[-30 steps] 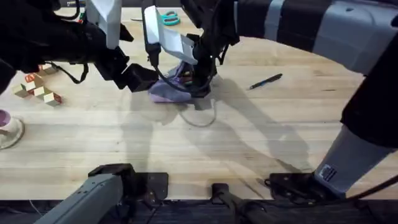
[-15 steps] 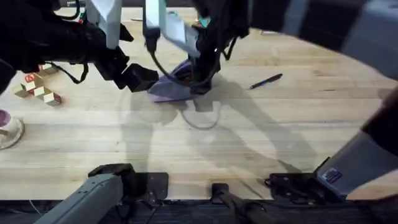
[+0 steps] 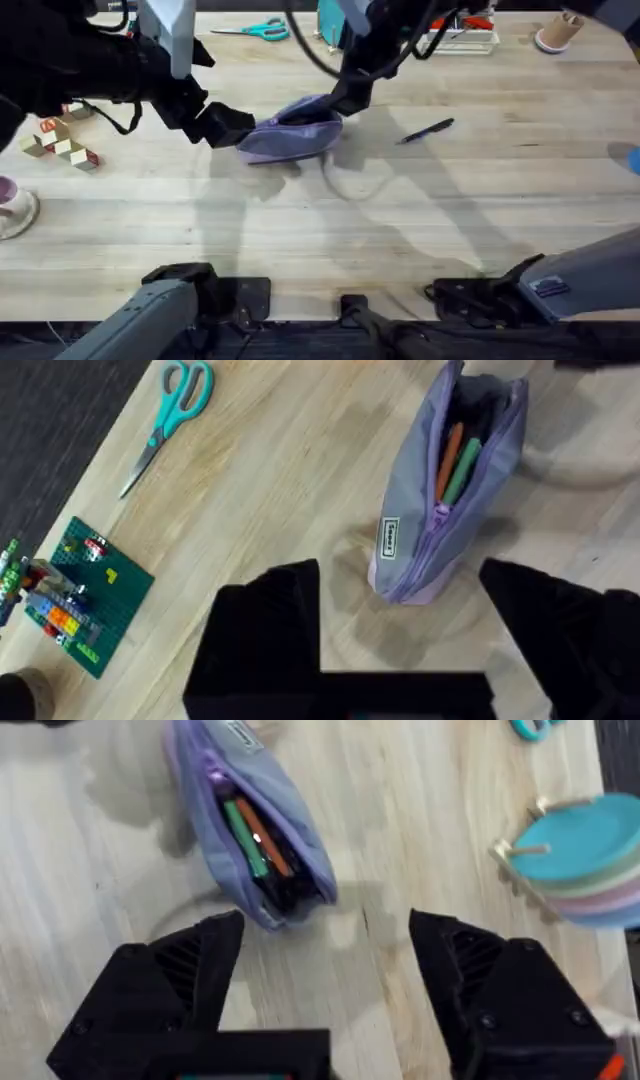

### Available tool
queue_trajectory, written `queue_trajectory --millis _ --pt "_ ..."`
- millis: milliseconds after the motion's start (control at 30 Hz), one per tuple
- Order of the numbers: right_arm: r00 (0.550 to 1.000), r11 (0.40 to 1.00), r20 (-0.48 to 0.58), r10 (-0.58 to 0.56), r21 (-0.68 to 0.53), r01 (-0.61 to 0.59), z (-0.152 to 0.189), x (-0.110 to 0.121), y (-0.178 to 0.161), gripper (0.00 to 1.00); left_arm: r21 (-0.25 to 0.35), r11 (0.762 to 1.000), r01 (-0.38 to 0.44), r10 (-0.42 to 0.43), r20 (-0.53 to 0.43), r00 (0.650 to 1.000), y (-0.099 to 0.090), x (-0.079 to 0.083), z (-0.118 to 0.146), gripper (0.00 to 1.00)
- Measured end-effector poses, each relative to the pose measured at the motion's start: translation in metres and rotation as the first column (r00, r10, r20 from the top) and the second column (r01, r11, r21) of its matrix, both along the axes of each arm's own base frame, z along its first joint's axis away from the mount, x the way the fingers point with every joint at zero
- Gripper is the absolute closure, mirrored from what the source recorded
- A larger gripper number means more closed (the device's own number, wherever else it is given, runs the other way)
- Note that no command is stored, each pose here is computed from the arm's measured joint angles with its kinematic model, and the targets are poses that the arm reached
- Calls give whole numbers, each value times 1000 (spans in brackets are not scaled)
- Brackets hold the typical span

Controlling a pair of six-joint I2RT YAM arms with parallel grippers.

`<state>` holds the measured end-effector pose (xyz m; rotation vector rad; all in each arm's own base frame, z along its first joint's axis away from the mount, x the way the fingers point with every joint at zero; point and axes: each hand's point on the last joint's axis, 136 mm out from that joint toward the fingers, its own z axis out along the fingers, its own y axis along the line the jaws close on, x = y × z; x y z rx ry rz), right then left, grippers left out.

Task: Unzip the bag, pick up the pens from the table one at a time and place them inside, then zip the bag closed.

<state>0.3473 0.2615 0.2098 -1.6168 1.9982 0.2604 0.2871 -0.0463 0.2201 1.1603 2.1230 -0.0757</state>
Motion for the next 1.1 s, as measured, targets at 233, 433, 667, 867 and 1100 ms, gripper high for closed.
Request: queue_trajectory --millis 233,433,667,867,1100 --pt "972 971 -38 -231 57 233 14 27 -46 6 0 1000 0 0 0 1000 0 0 0 7" --pt "860 860 -125 -495 73 506 12 45 -80 5 0 1000 0 0 0 1000 0 0 0 7" --pt "533 541 -204 -821 18 841 3 58 -139 5 0 1000 0 0 0 1000 0 0 0 7" --pt "348 361 -258 -901 -4 933 -1 56 -158 6 0 1000 0 0 0 1000 0 0 0 7" --pt "304 329 -313 -900 -31 944 -4 47 -153 5 1 1000 0 0 4 1000 0 1 1 7"
